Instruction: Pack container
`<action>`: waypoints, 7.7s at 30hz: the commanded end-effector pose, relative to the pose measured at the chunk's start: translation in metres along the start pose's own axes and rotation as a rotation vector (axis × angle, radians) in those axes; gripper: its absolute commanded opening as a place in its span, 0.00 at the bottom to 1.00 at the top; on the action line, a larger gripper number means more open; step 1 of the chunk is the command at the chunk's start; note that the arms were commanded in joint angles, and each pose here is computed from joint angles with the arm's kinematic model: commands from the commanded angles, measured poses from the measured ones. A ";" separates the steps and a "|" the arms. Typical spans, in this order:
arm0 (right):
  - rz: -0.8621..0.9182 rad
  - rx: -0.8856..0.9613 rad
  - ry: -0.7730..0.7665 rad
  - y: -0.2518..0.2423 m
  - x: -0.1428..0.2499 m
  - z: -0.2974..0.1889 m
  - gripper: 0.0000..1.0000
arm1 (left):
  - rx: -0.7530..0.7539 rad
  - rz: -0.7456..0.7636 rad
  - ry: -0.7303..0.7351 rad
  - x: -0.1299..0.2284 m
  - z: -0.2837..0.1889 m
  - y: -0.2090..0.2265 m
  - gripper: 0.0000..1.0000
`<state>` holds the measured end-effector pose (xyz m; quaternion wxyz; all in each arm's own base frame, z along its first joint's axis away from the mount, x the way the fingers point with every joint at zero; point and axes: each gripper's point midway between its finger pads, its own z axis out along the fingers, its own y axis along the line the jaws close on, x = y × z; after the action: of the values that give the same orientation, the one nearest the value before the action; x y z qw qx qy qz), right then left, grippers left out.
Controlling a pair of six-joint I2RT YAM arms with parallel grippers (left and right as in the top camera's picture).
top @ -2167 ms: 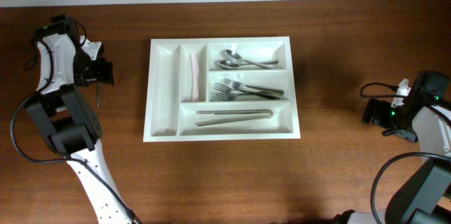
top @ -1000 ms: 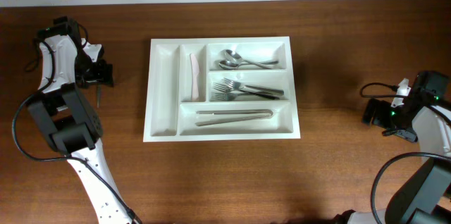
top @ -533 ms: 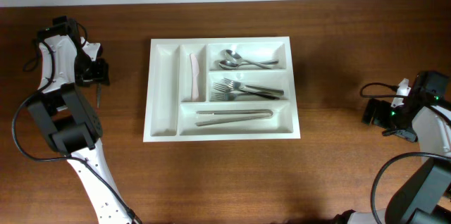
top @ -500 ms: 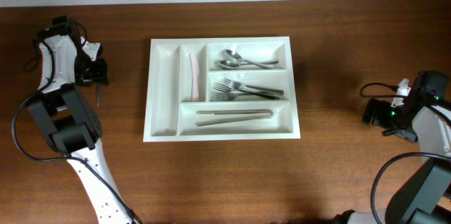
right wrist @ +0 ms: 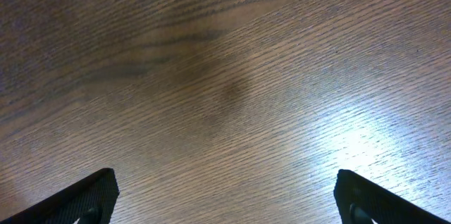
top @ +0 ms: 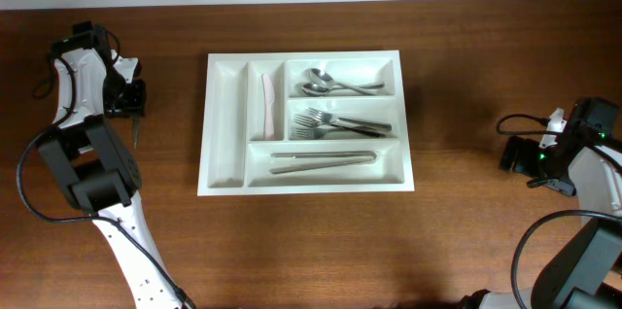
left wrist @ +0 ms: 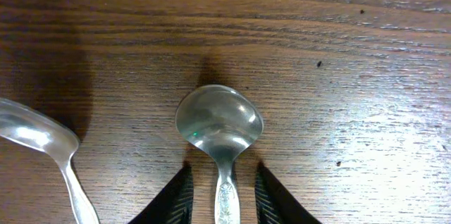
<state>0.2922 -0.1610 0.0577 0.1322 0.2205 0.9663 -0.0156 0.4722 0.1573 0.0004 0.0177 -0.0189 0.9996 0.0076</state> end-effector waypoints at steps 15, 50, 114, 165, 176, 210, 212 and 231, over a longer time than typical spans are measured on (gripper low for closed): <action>0.013 0.010 -0.014 -0.002 -0.001 -0.004 0.98 | 0.035 0.002 0.022 0.002 0.019 -0.007 0.18; 0.013 0.010 -0.014 -0.002 -0.001 -0.004 0.99 | 0.044 0.019 0.033 0.001 0.009 -0.017 0.04; 0.013 0.010 -0.014 -0.002 -0.001 -0.004 0.99 | 0.060 0.048 -0.037 -0.021 -0.004 -0.017 0.49; 0.013 0.010 -0.014 -0.002 -0.001 -0.004 0.99 | 0.085 0.069 -0.021 -0.019 0.011 -0.021 0.23; 0.013 0.010 -0.014 -0.002 -0.001 -0.004 0.99 | 0.086 0.069 -0.018 -0.019 0.011 -0.021 0.16; 0.013 0.010 -0.014 -0.002 -0.001 -0.004 0.99 | 0.097 0.066 -0.039 -0.023 -0.021 -0.023 0.02; 0.013 0.010 -0.014 -0.002 -0.001 -0.004 0.99 | 0.119 0.067 -0.061 -0.027 -0.034 -0.027 0.02; 0.013 0.010 -0.014 -0.002 -0.001 -0.004 0.99 | 0.347 0.022 -0.108 -0.025 -0.139 -0.164 0.02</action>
<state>0.2922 -0.1610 0.0577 0.1322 0.2201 0.9664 -0.0157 0.4955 0.0360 0.1030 0.0478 -0.0024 0.9899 -0.1338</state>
